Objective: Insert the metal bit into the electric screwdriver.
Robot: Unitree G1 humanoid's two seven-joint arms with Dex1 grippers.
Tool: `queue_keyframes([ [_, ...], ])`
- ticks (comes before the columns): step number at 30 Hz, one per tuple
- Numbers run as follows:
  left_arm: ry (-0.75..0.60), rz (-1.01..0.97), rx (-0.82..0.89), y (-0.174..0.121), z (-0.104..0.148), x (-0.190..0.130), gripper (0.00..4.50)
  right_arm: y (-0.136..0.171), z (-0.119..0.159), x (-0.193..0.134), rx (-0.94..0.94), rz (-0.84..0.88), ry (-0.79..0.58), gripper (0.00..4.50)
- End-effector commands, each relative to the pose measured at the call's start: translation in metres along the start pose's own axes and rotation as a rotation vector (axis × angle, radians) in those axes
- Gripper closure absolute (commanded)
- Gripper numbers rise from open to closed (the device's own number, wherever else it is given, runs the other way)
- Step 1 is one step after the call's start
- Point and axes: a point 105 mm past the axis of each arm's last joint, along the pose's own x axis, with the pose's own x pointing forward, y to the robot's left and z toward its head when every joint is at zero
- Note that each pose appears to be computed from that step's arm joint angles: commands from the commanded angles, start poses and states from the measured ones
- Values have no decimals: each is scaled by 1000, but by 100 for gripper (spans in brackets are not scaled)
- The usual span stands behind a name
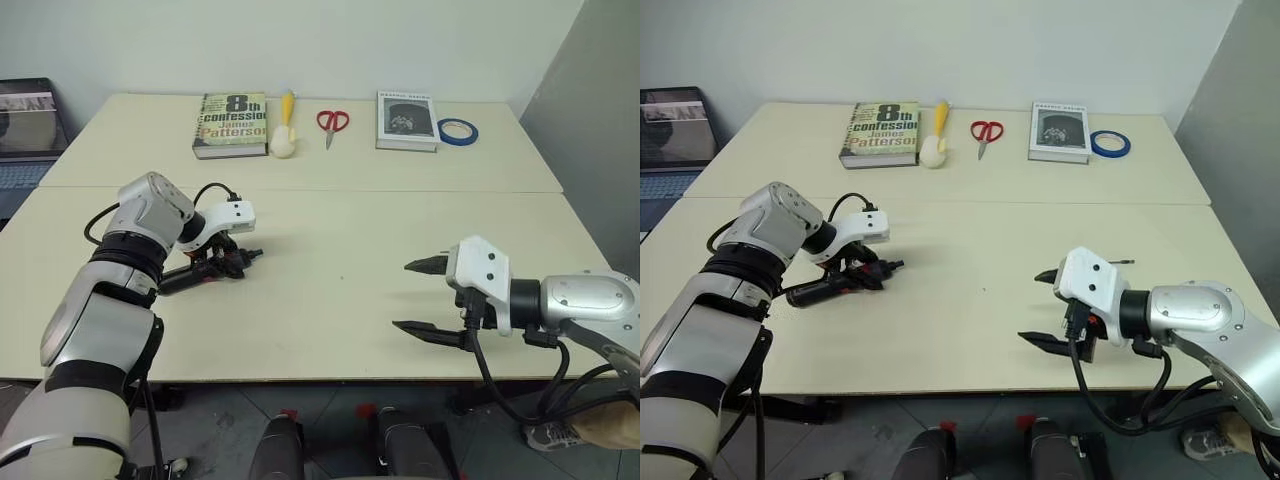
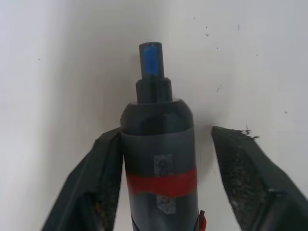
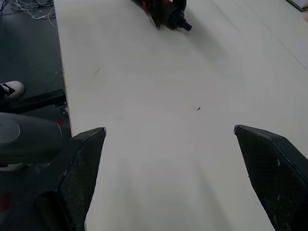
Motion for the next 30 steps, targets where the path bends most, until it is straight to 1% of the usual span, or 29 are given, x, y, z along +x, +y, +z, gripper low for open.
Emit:
queue_keyframes([
  [1, -5, -3, 16, 0, 4, -2, 259, 0, 11, -9, -50, -11, -33, 0],
  [2, -6, -5, 17, 0, 4, -2, 283, -1, 13, -11, -51, -9, -41, 0],
  [3, -6, -6, 20, 0, 4, -1, 285, -2, 14, -14, -50, -9, -43, 0],
  [9, -9, -8, 22, -1, 4, 1, 285, -11, 20, -26, -38, -16, -56, 0],
  [14, -11, -12, 25, -2, 3, 3, 285, -21, 41, -34, -59, -39, -152, 0],
  [20, -18, -18, 24, -3, 3, 5, 285, -26, 59, -46, -81, -47, -231, 0],
  [30, -20, -21, 25, -3, 3, 7, 285, -24, 63, -48, -71, -28, -235, 0],
])
